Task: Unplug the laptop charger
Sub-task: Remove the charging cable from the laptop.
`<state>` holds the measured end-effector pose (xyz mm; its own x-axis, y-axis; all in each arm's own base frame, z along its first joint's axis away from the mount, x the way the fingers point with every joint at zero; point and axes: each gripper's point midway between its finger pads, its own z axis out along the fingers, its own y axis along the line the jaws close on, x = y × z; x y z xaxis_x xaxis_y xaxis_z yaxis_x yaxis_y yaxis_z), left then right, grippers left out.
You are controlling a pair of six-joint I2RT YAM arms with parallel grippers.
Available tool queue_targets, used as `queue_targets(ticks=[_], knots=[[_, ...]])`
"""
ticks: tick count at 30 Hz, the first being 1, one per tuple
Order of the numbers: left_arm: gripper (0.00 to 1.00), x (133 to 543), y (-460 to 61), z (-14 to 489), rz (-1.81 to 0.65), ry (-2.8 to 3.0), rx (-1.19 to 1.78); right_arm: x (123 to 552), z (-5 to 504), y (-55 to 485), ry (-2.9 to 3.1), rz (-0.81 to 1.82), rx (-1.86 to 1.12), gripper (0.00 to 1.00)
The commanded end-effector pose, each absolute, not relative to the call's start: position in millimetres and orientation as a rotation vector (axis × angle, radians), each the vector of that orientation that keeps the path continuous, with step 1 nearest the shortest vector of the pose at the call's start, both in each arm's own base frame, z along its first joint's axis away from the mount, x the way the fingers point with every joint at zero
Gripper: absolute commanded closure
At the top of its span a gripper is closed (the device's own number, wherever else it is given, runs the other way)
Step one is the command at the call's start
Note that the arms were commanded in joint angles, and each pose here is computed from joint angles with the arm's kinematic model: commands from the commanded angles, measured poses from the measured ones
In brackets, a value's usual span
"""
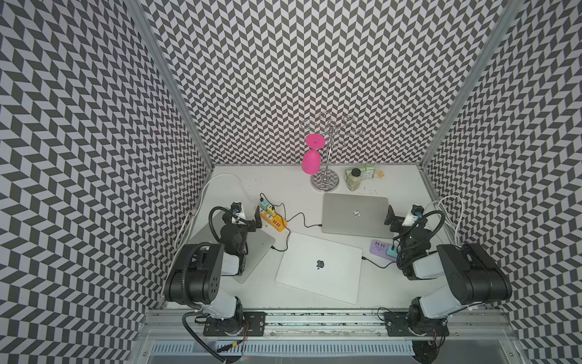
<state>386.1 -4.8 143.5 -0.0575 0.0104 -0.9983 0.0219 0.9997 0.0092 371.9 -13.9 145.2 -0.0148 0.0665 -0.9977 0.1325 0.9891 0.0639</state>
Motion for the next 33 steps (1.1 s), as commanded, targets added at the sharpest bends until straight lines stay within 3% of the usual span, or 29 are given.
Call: queue_targets(ticks=[1, 24, 33], knots=[[0.00, 386.3, -4.3, 146.7, 0.004, 1.615, 0.026, 371.8, 154.8, -11.1, 1.545, -0.046, 0.142, 0.01], [0.00, 386.8, -4.5, 147.6, -0.012, 1.614, 0.033, 372.3, 154.5, -11.6, 1.546, -0.047, 0.144, 0.01], [0.00, 399.2, 11.5, 195.3, 0.041, 1.730, -0.072, 347.5, 186.8, -20.1, 1.457, -0.061, 0.193, 0.01]])
